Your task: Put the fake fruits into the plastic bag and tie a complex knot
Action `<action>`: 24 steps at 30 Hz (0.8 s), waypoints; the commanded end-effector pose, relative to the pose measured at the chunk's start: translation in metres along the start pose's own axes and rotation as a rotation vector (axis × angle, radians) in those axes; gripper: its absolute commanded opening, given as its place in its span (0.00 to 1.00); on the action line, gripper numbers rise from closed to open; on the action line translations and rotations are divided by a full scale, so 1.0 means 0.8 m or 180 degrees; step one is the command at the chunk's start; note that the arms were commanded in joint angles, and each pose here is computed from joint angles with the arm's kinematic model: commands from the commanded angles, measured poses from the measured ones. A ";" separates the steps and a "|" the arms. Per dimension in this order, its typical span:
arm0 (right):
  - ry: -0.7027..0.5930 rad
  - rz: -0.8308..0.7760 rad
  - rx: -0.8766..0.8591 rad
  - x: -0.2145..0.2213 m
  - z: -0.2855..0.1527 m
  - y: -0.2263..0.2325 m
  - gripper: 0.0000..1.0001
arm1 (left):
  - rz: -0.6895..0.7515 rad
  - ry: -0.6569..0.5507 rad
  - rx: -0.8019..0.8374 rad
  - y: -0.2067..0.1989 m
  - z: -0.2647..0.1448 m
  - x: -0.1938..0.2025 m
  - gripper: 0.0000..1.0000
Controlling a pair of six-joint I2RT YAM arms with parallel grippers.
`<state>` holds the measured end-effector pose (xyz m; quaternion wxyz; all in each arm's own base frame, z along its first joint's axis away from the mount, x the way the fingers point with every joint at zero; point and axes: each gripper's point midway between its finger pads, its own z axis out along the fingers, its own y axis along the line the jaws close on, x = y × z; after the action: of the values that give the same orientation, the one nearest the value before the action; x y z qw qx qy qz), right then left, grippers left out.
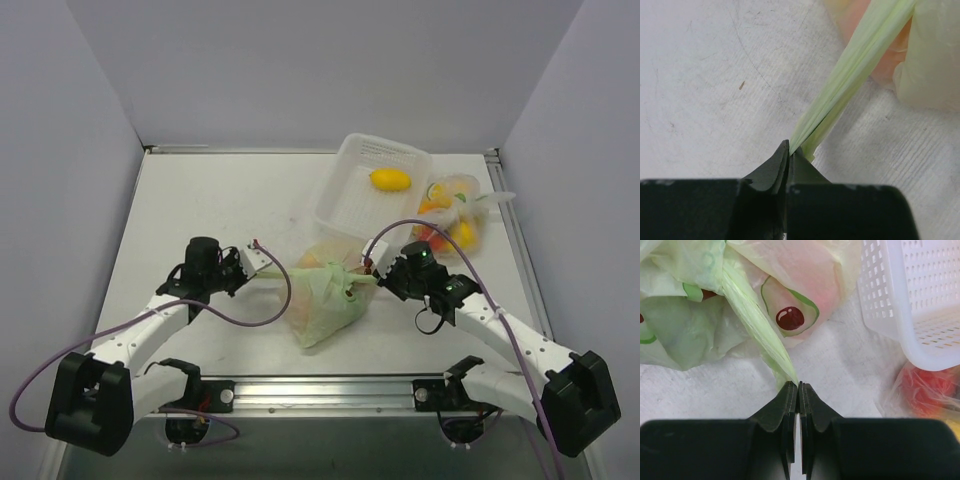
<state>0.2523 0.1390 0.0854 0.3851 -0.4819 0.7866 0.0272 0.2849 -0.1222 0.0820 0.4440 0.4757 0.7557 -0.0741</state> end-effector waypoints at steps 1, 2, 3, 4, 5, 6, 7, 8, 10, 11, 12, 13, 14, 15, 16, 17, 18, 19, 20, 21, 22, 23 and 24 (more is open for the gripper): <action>0.1572 -0.0100 0.0409 0.150 -0.058 -0.020 0.00 | -0.0031 0.1016 -0.0710 0.055 -0.048 0.091 0.00; 0.1590 -0.0113 0.0408 0.153 -0.059 -0.020 0.00 | -0.0022 0.1024 -0.0724 0.057 -0.049 0.092 0.00; 0.1607 -0.0115 0.0394 0.156 -0.059 -0.018 0.00 | -0.0024 0.1038 -0.0726 0.057 -0.049 0.093 0.00; 0.1617 -0.0116 0.0386 0.158 -0.059 -0.018 0.00 | -0.0029 0.1044 -0.0734 0.059 -0.049 0.094 0.00; 0.1624 -0.0117 0.0377 0.159 -0.059 -0.017 0.00 | -0.0050 0.1054 -0.0737 0.060 -0.050 0.096 0.00; 0.1627 -0.0109 0.0378 0.161 -0.059 -0.017 0.00 | -0.0072 0.1065 -0.0743 0.062 -0.051 0.098 0.00; 0.1627 -0.0103 0.0370 0.162 -0.059 -0.016 0.00 | -0.0087 0.1069 -0.0745 0.064 -0.051 0.097 0.00; 0.1632 -0.0103 0.0357 0.163 -0.059 -0.015 0.00 | -0.0092 0.1072 -0.0750 0.066 -0.052 0.097 0.00; 0.1593 -0.0144 0.0336 0.161 -0.059 -0.015 0.00 | -0.0124 0.1089 -0.0730 0.067 -0.053 0.099 0.00; 0.1541 -0.0107 0.0317 0.156 -0.058 -0.015 0.00 | -0.0144 0.1055 -0.0744 0.072 -0.055 0.091 0.00; 0.1538 -0.0066 0.0212 0.154 -0.063 -0.009 0.00 | -0.0186 0.1006 -0.0665 0.069 -0.056 0.084 0.00; 0.1332 0.0062 0.0085 0.134 -0.062 -0.001 0.00 | -0.0267 0.0900 -0.0427 0.053 -0.058 0.072 0.00; 0.1092 0.0132 0.0026 0.100 -0.068 -0.007 0.00 | -0.0307 0.0683 -0.0349 0.057 -0.063 0.040 0.00; 0.0973 0.0197 -0.0013 0.083 -0.078 -0.007 0.00 | -0.0343 0.0531 -0.0229 0.052 -0.069 0.018 0.00; 0.0840 0.0291 -0.0039 0.062 -0.082 -0.004 0.00 | -0.0397 0.0321 0.0064 0.028 -0.074 -0.010 0.00; 0.0507 0.0312 -0.0167 0.016 -0.094 -0.007 0.00 | -0.0412 0.0097 0.0096 0.034 -0.087 -0.051 0.00; 0.0454 0.0350 -0.0251 0.004 -0.101 -0.003 0.00 | -0.0437 -0.0021 0.0186 0.028 -0.094 -0.073 0.00; 0.0332 0.0476 -0.0289 -0.016 -0.108 0.000 0.00 | -0.0463 -0.0164 0.0487 0.002 -0.101 -0.097 0.00; 0.0110 0.0510 -0.0533 -0.042 -0.116 0.012 0.00 | -0.0519 -0.0268 0.0595 -0.006 -0.109 -0.118 0.00; -0.0086 0.0522 -0.0599 -0.071 -0.130 0.011 0.00 | -0.0483 -0.0416 0.0665 -0.009 -0.121 -0.146 0.00; -0.0215 0.0547 -0.0671 -0.087 -0.137 0.014 0.00 | -0.0498 -0.0479 0.0768 -0.019 -0.127 -0.161 0.00; -0.0340 0.0554 -0.0878 -0.105 -0.143 0.031 0.00 | -0.0491 -0.0572 0.0972 -0.042 -0.132 -0.180 0.00; -0.0446 0.0534 -0.0952 -0.122 -0.149 0.034 0.00 | -0.0495 -0.0614 0.1056 -0.052 -0.135 -0.189 0.00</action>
<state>0.2235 0.1582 0.2087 0.4026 -0.4618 0.7792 0.1325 0.2559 -0.1595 0.2327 0.4664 0.4715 0.7230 -0.1934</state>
